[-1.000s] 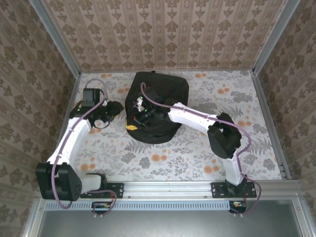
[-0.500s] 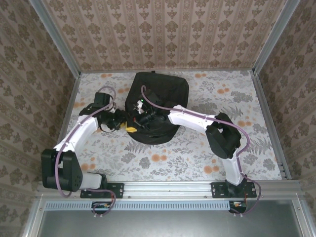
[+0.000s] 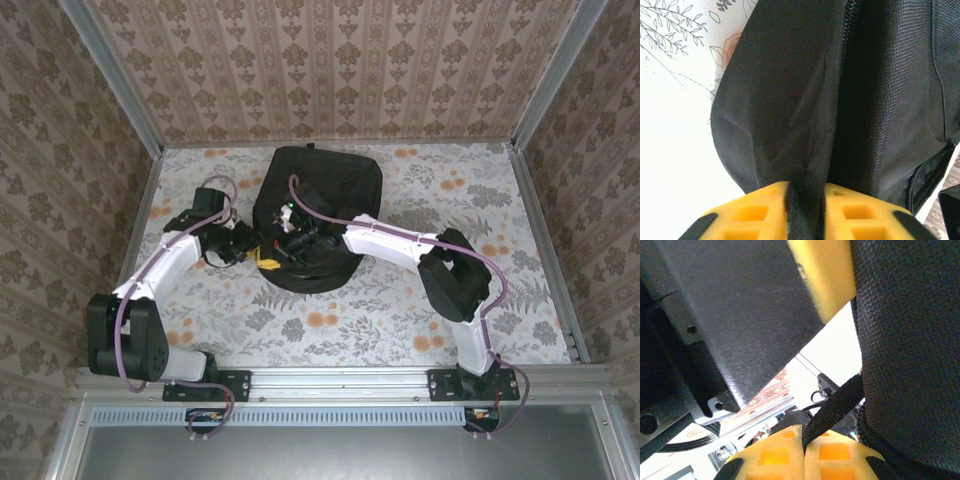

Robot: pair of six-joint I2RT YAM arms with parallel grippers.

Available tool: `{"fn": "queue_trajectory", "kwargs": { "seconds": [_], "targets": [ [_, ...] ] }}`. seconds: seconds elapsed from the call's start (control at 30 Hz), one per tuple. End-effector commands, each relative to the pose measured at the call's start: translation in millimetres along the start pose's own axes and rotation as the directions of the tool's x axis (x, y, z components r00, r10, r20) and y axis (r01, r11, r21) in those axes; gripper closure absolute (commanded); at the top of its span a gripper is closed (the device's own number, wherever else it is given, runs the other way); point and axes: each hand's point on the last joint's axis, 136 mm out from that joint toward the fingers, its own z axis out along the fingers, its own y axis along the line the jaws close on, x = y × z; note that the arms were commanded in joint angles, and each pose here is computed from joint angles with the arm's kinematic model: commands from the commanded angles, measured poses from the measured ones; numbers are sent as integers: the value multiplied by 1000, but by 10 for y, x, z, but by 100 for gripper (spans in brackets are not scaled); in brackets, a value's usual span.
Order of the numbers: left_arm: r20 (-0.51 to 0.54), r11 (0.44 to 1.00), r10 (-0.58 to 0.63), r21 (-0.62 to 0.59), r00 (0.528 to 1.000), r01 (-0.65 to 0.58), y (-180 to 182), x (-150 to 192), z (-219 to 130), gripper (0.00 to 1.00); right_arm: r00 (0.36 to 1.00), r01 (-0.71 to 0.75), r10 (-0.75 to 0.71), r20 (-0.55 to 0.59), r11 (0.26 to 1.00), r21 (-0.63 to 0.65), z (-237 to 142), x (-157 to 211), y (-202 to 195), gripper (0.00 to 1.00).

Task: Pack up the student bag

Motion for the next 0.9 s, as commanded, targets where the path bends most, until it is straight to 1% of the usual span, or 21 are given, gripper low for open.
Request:
{"fn": "queue_trajectory", "kwargs": {
  "seconds": [0.0,0.1,0.13,0.33,0.5,0.57,0.63,0.7,0.87],
  "targets": [
    [17,1000,16,-16,1000,-15,64,18,-86,69,999,47,-47,-17,998,-30,-169,125,157,100],
    [39,999,25,-24,999,-24,71,-2,-147,60,998,59,-59,-25,998,-31,-193,151,151,100],
    [42,999,27,-31,999,-26,82,-3,-160,58,998,63,-63,-30,998,-31,-201,167,140,100],
    [39,1000,25,-17,999,-24,69,23,-168,53,998,53,-55,-43,997,-57,-233,196,49,100],
    [47,999,53,1,997,-53,38,45,-180,52,998,41,-43,-34,997,-67,-272,174,-6,100],
    [34,998,62,9,997,-63,17,74,-151,54,998,42,-44,-33,996,-72,-282,169,4,100],
    [21,996,85,25,996,-86,-32,109,-120,59,998,44,-46,-33,996,-76,-281,171,14,100],
    [14,994,105,28,994,-106,-64,133,-91,61,999,42,-45,-30,996,-80,-279,157,23,100],
    [-18,991,134,23,991,-134,-75,208,1,61,998,42,-45,-34,996,-84,-272,165,47,100]
  ]
}}
